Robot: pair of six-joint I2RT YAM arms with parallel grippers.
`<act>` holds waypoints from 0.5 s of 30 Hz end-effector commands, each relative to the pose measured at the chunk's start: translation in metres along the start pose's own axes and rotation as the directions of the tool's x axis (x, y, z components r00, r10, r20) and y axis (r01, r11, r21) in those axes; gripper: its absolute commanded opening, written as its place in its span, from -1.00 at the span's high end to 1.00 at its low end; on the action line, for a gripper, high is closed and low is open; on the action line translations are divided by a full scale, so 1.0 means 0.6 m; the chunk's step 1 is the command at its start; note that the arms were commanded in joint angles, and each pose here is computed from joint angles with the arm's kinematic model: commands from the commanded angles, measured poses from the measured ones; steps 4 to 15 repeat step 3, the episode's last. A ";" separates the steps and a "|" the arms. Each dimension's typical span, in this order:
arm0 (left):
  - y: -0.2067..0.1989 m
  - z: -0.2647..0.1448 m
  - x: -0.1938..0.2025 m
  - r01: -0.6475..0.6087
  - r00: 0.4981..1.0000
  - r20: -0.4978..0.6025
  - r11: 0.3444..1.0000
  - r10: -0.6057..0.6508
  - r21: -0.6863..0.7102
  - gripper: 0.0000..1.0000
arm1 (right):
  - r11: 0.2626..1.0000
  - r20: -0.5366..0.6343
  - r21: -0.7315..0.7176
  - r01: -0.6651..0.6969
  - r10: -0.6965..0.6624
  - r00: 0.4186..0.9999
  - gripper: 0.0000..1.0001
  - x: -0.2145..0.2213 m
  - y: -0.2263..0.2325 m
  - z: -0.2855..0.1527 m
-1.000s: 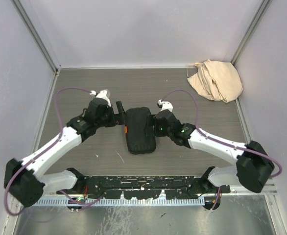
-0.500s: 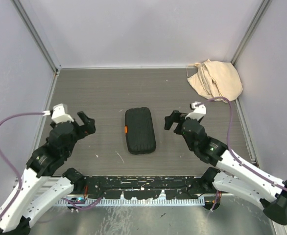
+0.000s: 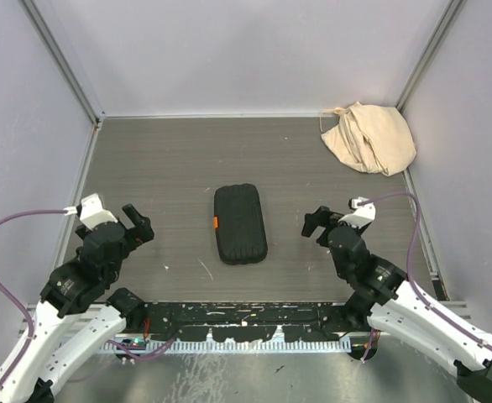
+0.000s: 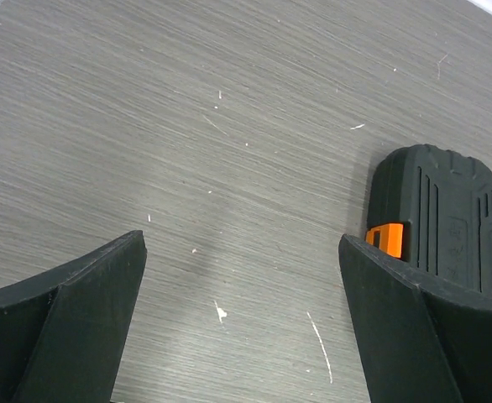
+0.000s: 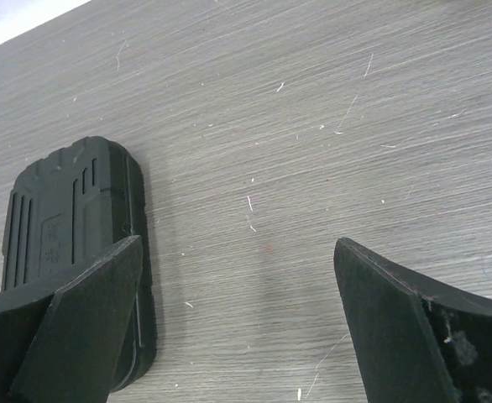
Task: Sort the tools into containers
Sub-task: Reset both arms
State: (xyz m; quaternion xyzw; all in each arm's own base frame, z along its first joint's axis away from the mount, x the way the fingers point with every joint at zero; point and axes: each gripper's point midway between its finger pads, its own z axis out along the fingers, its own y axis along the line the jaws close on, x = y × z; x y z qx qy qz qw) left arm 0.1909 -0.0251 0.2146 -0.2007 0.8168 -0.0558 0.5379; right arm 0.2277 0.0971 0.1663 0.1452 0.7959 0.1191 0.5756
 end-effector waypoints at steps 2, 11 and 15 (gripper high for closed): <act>0.003 0.002 -0.011 0.023 0.999 0.026 0.999 -0.023 -0.024 -0.96 | 0.998 0.047 0.014 -0.064 0.063 0.997 -1.00 -0.020 0.001 -0.001; 0.003 0.002 -0.011 0.022 0.999 0.026 0.999 -0.021 -0.025 -0.96 | 0.998 0.048 0.016 -0.068 0.067 0.997 -1.00 -0.022 0.001 -0.001; 0.003 0.002 -0.011 0.022 0.999 0.026 0.999 -0.021 -0.025 -0.96 | 0.998 0.048 0.016 -0.068 0.067 0.997 -1.00 -0.022 0.001 -0.001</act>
